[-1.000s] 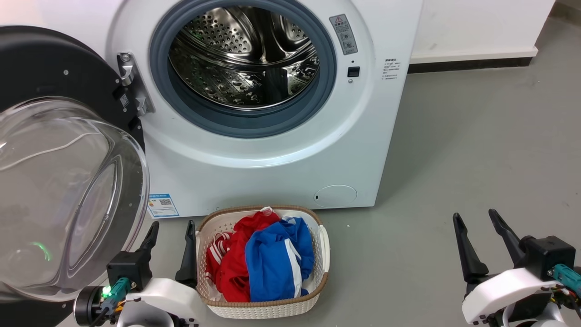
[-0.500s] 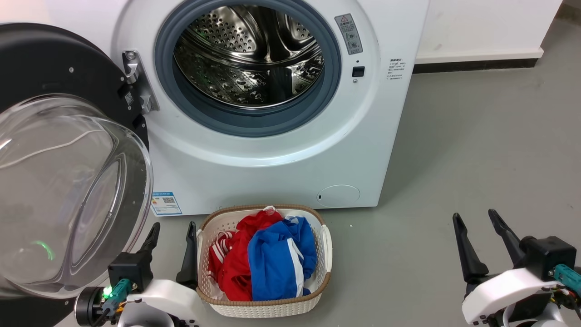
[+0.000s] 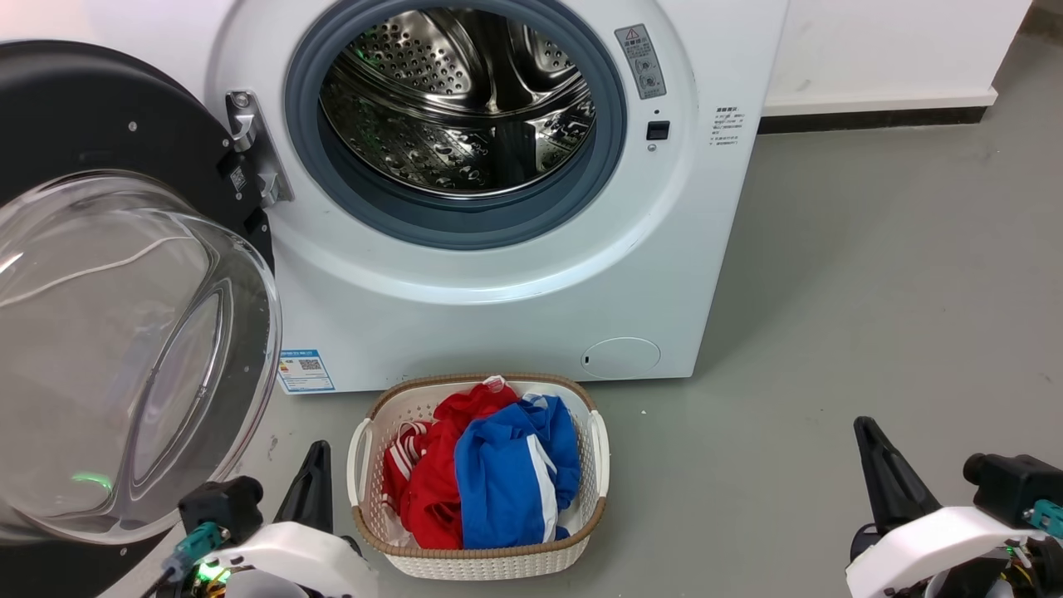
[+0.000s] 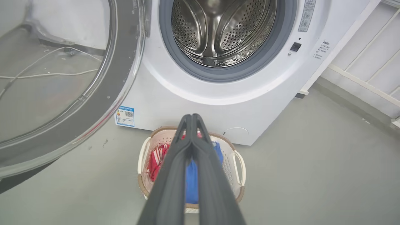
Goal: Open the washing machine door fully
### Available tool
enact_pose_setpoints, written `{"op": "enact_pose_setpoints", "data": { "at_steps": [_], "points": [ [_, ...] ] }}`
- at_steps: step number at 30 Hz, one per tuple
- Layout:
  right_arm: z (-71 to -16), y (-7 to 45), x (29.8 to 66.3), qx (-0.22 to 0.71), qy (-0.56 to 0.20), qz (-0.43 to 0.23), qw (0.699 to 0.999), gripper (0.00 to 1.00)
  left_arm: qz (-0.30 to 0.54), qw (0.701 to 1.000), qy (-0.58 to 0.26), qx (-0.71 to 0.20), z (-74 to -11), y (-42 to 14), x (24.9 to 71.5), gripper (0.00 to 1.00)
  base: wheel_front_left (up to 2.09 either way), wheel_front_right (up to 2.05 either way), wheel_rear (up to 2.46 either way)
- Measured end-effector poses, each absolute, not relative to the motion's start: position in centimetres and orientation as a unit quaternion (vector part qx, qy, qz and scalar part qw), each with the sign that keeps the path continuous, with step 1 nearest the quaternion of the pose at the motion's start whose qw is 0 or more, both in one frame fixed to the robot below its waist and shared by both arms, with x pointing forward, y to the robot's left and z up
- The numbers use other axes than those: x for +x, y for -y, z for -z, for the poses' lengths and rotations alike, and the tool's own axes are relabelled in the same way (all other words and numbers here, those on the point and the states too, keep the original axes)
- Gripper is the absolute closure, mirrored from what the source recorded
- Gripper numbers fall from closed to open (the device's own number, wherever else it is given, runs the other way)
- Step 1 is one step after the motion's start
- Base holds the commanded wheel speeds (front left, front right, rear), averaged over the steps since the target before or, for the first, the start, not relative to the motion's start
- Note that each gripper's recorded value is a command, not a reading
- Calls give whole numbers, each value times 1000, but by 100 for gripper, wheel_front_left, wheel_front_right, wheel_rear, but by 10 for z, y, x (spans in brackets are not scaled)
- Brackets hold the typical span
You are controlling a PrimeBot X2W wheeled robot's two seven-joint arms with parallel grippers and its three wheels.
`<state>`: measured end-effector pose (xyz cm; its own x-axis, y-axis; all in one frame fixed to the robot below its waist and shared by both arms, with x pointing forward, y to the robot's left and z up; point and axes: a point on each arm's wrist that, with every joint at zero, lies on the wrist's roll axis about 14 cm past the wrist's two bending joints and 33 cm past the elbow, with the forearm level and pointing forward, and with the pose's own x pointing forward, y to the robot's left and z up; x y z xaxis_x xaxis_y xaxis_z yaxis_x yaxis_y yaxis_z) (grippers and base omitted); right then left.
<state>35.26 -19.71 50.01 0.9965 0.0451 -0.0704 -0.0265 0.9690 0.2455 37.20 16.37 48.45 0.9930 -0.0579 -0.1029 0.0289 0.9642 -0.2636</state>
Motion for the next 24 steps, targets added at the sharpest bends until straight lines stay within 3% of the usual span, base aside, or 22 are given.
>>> {"op": "enact_pose_setpoints", "data": {
  "at_steps": [24],
  "points": [
    [-500,200,362,320,-34,-4,947,100,-4,941,-85,-327,-479,-173,378,100,0,0,0]
  ]
}}
